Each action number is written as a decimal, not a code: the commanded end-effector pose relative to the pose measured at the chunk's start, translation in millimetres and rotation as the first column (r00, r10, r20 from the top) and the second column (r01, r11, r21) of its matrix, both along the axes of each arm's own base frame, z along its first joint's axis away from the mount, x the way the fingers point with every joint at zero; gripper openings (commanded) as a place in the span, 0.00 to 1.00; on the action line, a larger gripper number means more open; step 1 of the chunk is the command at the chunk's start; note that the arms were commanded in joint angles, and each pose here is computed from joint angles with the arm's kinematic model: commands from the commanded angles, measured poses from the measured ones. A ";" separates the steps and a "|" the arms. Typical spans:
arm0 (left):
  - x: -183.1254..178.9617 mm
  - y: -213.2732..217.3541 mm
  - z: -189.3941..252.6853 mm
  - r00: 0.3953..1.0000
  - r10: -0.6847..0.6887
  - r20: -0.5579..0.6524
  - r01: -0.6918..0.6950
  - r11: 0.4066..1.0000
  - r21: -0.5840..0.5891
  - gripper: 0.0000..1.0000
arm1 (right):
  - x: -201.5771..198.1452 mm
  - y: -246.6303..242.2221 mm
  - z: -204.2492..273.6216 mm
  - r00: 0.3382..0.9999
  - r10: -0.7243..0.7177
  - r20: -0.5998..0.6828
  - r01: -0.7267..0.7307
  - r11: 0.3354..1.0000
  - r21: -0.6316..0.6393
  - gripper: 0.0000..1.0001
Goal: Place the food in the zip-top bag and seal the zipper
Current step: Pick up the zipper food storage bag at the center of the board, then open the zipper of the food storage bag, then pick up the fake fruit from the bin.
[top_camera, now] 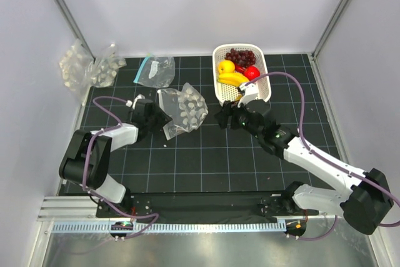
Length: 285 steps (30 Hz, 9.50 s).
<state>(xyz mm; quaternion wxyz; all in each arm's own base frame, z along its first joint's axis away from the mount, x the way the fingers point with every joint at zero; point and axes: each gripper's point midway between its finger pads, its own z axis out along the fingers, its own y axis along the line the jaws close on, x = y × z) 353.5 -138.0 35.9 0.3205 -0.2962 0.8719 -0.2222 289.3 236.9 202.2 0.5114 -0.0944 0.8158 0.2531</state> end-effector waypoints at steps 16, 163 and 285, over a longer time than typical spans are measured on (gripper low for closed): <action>3.6 -35.9 89.6 0.954 -0.127 0.271 0.138 0.990 -0.023 0.00 | -5.4 19.9 19.7 0.993 0.109 0.056 -0.111 0.993 0.047 0.66; -95.6 -153.7 222.4 0.607 -0.609 0.511 0.638 0.757 0.143 0.00 | 10.4 -23.0 30.5 0.997 -0.080 0.023 0.063 0.906 0.418 0.83; -46.8 -135.4 133.7 0.806 -0.558 0.198 0.389 0.752 0.532 0.00 | 185.5 -119.9 -72.5 0.766 -0.598 -0.233 0.580 0.801 -0.150 0.82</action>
